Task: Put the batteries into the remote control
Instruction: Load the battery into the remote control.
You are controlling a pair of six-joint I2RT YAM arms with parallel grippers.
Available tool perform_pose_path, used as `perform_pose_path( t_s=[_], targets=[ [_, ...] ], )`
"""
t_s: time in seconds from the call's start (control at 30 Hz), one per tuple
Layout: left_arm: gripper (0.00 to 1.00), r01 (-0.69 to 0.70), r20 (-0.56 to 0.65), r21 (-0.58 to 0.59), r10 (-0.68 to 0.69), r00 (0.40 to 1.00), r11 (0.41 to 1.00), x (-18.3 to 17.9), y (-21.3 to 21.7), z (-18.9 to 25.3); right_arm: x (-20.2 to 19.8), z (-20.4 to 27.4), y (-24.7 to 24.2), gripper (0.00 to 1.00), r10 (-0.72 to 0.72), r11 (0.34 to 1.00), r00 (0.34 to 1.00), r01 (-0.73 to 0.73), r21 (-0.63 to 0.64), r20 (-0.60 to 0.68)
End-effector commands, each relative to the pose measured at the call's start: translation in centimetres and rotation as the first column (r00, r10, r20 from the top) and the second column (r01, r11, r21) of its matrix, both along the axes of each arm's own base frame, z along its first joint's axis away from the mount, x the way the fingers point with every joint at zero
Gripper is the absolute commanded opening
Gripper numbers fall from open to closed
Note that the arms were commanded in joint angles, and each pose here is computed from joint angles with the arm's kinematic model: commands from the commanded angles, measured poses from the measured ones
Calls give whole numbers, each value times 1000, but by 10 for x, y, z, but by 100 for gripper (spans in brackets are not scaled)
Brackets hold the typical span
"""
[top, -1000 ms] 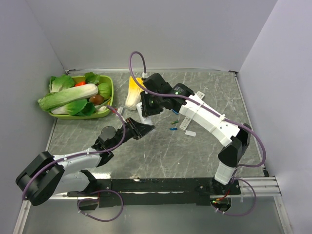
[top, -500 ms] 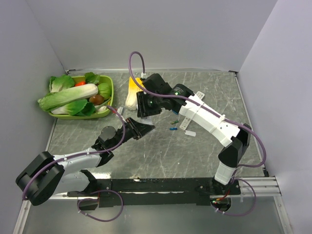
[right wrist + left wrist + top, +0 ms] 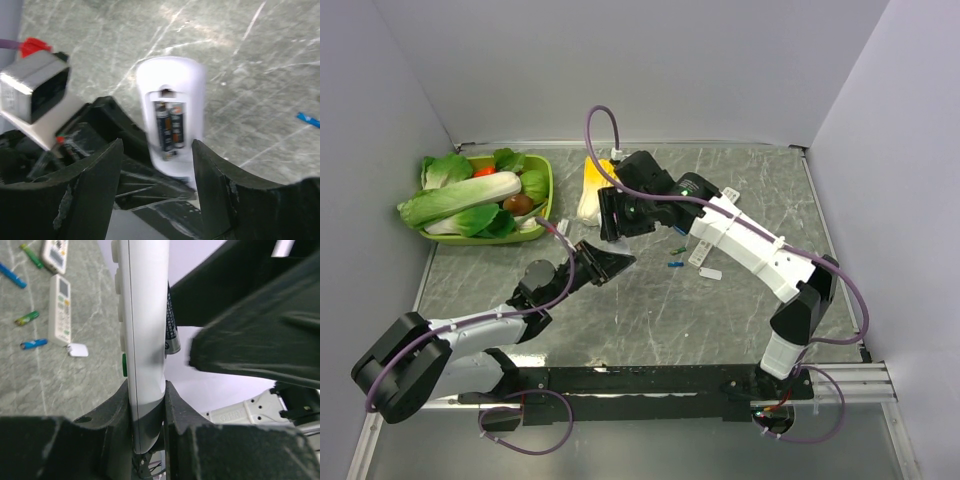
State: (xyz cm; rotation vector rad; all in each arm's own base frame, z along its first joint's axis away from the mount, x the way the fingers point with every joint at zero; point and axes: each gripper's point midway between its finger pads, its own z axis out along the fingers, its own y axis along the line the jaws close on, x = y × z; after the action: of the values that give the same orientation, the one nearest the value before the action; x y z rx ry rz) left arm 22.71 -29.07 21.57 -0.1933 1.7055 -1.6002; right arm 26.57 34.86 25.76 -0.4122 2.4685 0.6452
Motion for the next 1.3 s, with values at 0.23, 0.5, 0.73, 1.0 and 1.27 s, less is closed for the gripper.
perform_pose_path(
  t_s=[0.23, 0.5, 0.73, 1.0, 1.27],
  targets=[
    [2, 53, 185, -162, -23, 983, 985, -16, 16, 60, -15, 96, -26, 67, 288, 928, 837, -364, 82, 466],
    [2, 63, 200, -156, -31, 979, 986, -19, 19, 64, -49, 124, -33, 69, 432, 767, 393, -634, -101, 811],
    [2, 121, 223, -159, -83, 971, 980, -26, 12, 69, -61, 105, -22, 68, 594, 558, 47, -743, -369, 803],
    [2, 179, 254, -136, -141, 957, 974, -31, 5, 74, -45, 88, -16, 54, 649, 456, -67, -764, -458, 758],
    [2, 192, 264, -123, -155, 952, 973, -32, 2, 76, -43, 72, -10, 47, 668, 418, -80, -782, -462, 740]
  ],
)
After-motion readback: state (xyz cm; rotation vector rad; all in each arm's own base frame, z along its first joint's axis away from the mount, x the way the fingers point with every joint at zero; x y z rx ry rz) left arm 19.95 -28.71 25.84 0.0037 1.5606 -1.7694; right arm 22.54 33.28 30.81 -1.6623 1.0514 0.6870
